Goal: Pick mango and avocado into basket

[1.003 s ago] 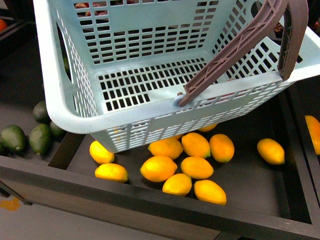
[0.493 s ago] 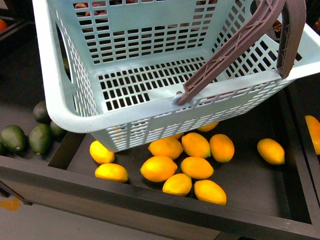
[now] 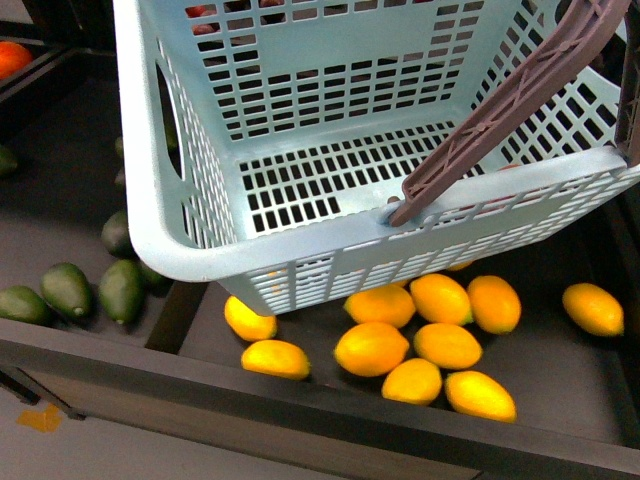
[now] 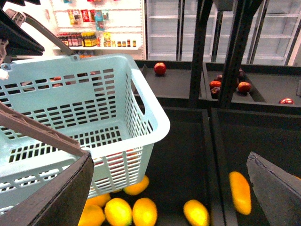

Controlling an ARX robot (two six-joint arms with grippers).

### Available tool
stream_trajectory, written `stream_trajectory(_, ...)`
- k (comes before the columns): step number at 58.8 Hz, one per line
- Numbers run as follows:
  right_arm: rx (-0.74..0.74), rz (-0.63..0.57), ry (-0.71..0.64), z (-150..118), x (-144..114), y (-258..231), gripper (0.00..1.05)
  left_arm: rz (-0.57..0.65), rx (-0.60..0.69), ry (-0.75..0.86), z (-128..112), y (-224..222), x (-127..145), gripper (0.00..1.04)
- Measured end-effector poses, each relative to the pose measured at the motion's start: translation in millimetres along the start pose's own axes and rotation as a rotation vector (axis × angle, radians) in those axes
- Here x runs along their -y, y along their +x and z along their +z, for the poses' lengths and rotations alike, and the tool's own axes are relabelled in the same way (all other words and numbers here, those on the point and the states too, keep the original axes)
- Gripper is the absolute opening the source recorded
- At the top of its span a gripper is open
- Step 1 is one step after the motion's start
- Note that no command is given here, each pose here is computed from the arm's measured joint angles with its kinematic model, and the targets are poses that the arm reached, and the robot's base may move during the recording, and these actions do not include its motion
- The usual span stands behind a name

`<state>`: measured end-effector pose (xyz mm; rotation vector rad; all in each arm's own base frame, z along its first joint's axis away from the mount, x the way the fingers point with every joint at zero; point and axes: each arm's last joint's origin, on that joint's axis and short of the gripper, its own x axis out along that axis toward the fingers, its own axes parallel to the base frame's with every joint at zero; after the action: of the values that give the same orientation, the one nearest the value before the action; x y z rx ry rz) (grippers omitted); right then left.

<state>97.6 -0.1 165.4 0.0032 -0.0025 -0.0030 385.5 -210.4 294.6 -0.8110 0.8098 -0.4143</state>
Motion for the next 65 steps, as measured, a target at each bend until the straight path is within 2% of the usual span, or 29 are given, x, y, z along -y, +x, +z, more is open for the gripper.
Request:
stream_trajectory(24, -0.001, 0.002, 0.0, -0.1, -0.1, 0.0, 0.97, 0.027, 0.04, 0.003, 7.5, -1.5, -5.3, 0.06)
stream_trajectory(65, -0.003, 0.003, 0.0, -0.3, -0.1, 0.0, 0.97, 0.023, 0.033, 0.007, 6.4, -0.9, -4.7, 0.06)
